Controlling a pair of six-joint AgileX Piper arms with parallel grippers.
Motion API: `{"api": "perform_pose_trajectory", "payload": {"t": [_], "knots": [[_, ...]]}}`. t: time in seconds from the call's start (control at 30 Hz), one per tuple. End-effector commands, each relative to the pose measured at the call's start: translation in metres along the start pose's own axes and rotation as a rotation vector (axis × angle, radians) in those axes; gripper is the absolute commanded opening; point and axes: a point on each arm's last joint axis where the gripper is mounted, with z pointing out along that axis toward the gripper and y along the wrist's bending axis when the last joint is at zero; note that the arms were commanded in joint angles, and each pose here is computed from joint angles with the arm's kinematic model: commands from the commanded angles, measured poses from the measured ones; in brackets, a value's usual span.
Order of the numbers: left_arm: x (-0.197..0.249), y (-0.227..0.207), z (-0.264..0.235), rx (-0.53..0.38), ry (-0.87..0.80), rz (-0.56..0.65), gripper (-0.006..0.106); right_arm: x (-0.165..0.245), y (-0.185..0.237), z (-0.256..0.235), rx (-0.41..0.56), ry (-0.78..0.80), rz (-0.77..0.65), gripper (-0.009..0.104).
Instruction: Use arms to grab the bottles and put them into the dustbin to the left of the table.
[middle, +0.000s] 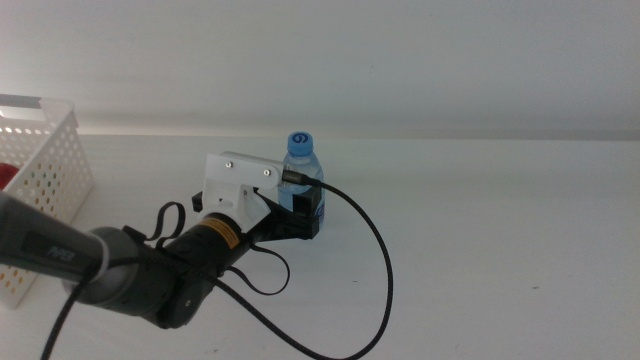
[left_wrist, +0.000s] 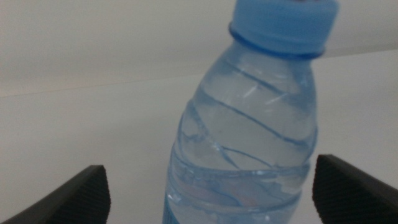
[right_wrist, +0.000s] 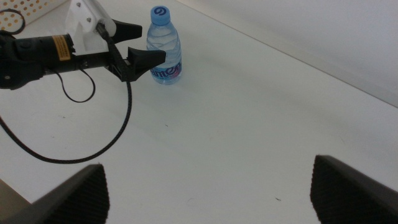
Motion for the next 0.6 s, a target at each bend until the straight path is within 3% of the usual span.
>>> {"api": "perform_pose_trajectory", "payload": {"t": [0.0,0.57], "knots": [[0.000,-0.001,0.006,0.000,-0.026,-0.014,0.085,0.004,-0.001,-0.002,0.005,0.042,-0.009,0.085],[0.009,-0.002,0.034,0.022,-0.005,0.000,0.085,0.004,-0.001,-0.002,0.005,0.042,-0.009,0.085]]}}
